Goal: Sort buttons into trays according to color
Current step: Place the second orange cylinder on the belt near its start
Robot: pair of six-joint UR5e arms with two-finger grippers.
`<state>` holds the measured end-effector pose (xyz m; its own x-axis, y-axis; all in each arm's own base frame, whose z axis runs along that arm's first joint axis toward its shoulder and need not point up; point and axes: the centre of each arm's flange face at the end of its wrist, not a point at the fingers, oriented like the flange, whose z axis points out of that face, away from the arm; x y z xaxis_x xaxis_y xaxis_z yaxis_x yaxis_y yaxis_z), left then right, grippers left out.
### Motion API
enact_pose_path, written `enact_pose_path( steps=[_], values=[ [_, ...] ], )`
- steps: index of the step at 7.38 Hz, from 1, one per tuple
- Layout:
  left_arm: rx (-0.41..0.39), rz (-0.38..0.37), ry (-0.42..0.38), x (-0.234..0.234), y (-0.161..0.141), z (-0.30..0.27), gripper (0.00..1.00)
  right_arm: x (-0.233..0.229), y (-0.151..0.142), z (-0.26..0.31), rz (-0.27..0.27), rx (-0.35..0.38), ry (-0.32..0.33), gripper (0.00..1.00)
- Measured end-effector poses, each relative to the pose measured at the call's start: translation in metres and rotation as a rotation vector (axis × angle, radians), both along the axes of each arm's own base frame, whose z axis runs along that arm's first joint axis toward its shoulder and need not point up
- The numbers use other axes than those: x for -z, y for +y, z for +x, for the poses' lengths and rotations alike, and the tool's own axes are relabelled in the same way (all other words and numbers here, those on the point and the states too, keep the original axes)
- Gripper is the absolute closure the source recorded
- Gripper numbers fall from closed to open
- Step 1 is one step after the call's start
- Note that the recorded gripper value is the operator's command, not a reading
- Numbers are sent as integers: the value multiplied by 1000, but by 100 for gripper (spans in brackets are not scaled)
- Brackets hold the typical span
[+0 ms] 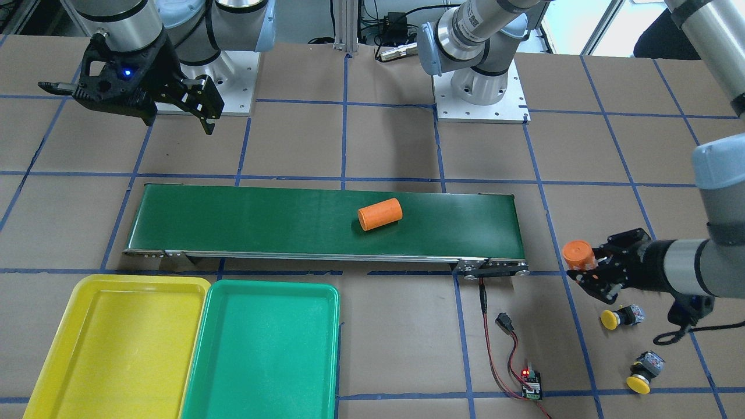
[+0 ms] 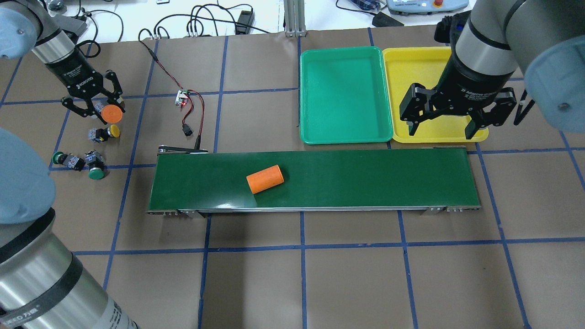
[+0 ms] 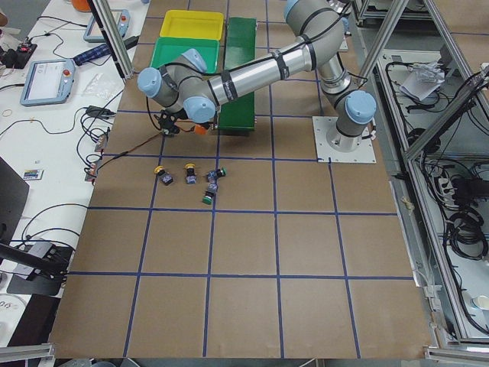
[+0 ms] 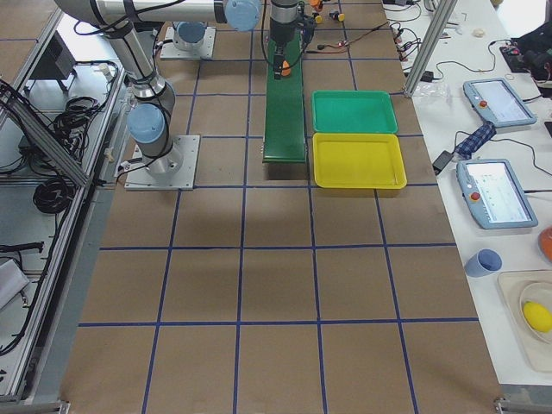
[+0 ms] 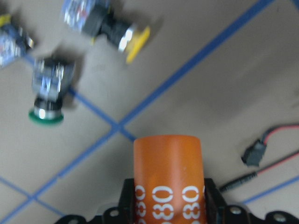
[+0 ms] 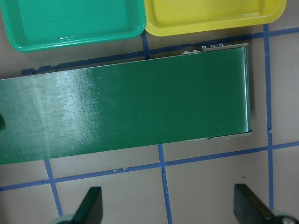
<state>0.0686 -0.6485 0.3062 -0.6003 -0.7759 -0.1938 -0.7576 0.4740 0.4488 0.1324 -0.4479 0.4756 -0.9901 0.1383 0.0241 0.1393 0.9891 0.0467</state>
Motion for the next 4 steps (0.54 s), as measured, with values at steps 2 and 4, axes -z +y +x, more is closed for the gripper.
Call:
enact_pose_path(
  steps=[2,4],
  values=[
    [-123,75,-73,5,41,-65,100,0,-1,0,0,1,0,0],
    [-209,79,-170,25,71,-120,100,-1,-1,0,-6,0,-2,0]
  ],
)
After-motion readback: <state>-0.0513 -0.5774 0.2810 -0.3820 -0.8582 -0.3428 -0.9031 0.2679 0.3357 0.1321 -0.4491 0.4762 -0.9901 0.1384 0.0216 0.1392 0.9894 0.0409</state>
